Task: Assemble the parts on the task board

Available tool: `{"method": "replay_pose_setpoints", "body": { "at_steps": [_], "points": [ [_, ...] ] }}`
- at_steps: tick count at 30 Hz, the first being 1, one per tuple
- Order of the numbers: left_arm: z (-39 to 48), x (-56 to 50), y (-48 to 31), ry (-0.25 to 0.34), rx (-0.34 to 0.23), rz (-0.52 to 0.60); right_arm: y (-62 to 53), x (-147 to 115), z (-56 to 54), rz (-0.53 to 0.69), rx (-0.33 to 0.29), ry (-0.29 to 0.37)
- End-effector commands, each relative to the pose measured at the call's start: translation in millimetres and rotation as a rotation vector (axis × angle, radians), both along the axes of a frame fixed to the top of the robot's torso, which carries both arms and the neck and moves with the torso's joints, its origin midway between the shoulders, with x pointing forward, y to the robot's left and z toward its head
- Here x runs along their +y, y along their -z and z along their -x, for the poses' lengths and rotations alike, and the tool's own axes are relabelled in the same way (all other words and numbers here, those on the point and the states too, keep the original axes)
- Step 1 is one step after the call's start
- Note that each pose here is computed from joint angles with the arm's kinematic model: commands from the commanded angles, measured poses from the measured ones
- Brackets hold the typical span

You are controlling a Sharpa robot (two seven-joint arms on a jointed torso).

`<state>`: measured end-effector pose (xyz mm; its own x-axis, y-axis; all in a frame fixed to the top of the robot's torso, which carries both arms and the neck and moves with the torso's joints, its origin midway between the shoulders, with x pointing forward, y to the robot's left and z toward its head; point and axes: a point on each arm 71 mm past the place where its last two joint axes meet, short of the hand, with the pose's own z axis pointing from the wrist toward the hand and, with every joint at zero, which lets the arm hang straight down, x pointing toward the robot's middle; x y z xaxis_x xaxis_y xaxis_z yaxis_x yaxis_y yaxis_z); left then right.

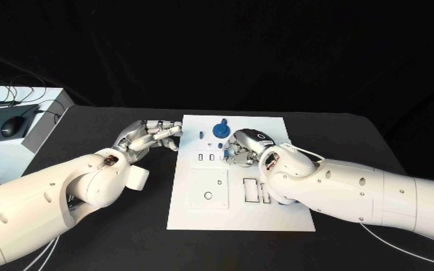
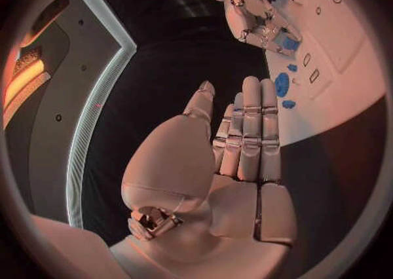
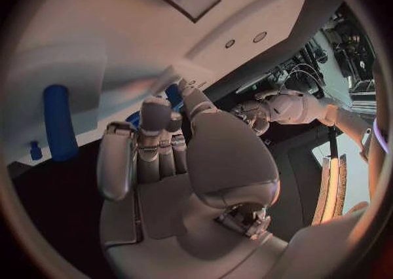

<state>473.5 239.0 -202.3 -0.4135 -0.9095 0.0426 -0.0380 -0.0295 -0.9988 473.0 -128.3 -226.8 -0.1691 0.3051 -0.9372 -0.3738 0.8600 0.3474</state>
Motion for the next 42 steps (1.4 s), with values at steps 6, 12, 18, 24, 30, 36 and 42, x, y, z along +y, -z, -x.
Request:
{"method": "replay_pose_setpoints", "body": {
  "at_steps": [6, 12, 18, 24, 30, 36, 42],
  "points": [
    [0.7, -1.4, -0.8, 0.012, -0.005, 0.004, 2.2, 1.8, 0.3, 0.014, 0.008, -0.009],
    [0.7, -1.2, -0.8, 0.012, -0.005, 0.003, 3.5, 1.6, -0.6, 0.015, 0.01, -0.006],
    [0.8, -0.6, -0.8, 0.01, -0.005, 0.003, 4.4, 1.5, -0.9, 0.012, 0.014, -0.004],
    [0.8, -0.5, -0.8, 0.009, -0.004, 0.002, 5.3, 1.2, -1.2, 0.015, 0.02, -0.005],
    [0.7, -0.3, -0.8, 0.007, -0.004, 0.001, 5.7, 1.1, -1.3, 0.016, 0.022, -0.006],
    [0.7, -0.2, -0.8, 0.006, -0.004, 0.001, 5.8, 0.6, -1.5, 0.016, 0.021, -0.005],
    [0.6, -0.2, -0.7, 0.006, -0.004, 0.001, 5.3, -0.1, -1.3, 0.011, 0.016, -0.003]
  ]
}}
